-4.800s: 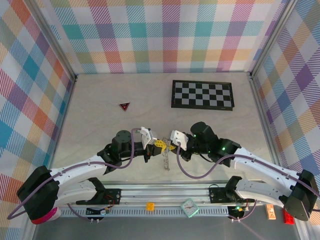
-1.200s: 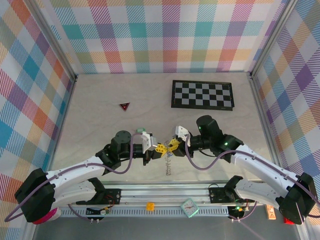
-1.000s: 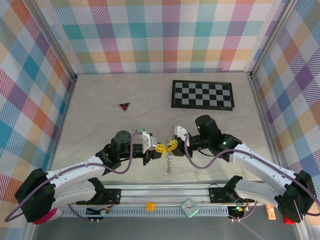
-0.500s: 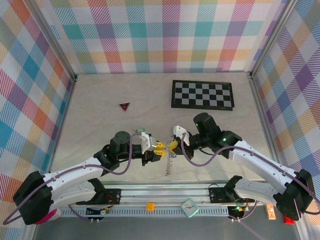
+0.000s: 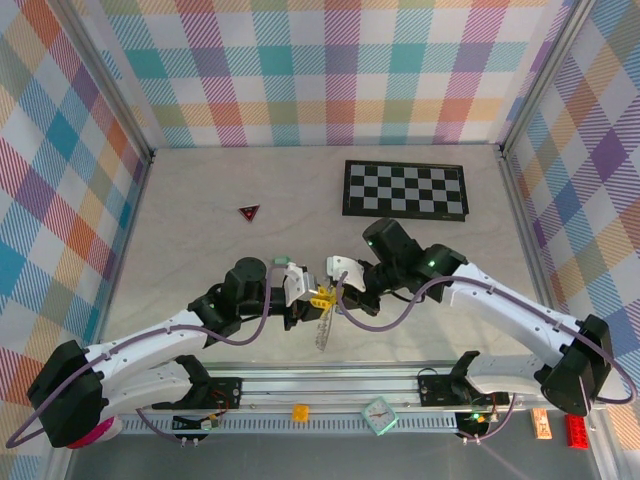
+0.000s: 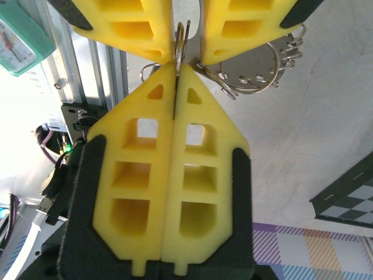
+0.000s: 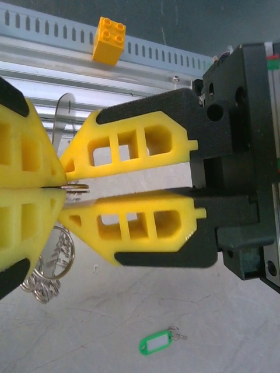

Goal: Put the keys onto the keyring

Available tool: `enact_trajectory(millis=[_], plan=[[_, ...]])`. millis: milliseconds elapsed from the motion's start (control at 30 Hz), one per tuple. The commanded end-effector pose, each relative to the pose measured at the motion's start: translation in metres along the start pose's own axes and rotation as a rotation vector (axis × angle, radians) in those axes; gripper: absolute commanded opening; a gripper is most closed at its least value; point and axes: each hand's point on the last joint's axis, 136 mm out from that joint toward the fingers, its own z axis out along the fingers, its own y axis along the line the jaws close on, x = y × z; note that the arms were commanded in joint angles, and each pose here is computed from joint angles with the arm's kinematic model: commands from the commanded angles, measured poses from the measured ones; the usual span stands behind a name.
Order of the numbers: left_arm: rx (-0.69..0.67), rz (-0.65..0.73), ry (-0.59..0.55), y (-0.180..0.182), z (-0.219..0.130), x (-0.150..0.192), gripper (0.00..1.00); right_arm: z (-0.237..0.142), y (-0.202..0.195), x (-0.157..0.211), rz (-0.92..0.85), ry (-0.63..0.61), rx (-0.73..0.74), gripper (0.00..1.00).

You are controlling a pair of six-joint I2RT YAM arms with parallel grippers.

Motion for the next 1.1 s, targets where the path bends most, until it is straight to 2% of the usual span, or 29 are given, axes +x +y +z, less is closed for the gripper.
enact_trajectory(millis=[0,67,100,167,300,500,667,867,967,1067], plan=[[0.034,0.029,-0.017,-0.006,0.002,-0.013,0.09,-0.006,0.008,-0.016,-0.051,-0.039,-0.038,0.00],[0.037,0.031,-0.018,-0.007,0.001,-0.014,0.01,-0.007,0.007,-0.019,-0.045,-0.053,-0.032,0.00],[0.038,0.033,-0.019,-0.007,0.001,-0.014,0.00,-0.007,0.007,-0.019,-0.038,-0.057,-0.024,0.01],[0.037,0.038,-0.024,-0.008,0.000,-0.014,0.00,-0.009,0.003,-0.017,-0.024,-0.071,0.011,0.16],[0.037,0.042,-0.040,-0.009,-0.002,-0.014,0.00,-0.013,-0.002,-0.006,0.021,-0.091,0.072,0.27],[0.039,0.050,-0.105,-0.011,-0.003,-0.020,0.00,-0.013,0.000,0.002,0.088,-0.142,0.101,0.27],[0.025,0.016,-0.116,-0.007,-0.001,-0.020,0.00,-0.012,0.002,0.008,0.107,-0.167,0.111,0.31],[0.022,-0.013,-0.137,-0.006,-0.001,-0.020,0.00,-0.009,-0.002,0.021,0.108,-0.145,0.150,0.33],[0.028,-0.018,-0.153,-0.007,-0.001,-0.022,0.00,-0.007,-0.005,0.027,0.110,-0.132,0.172,0.38],[0.040,-0.017,-0.154,-0.009,-0.001,-0.022,0.00,-0.005,-0.004,0.028,0.110,-0.136,0.166,0.39]])
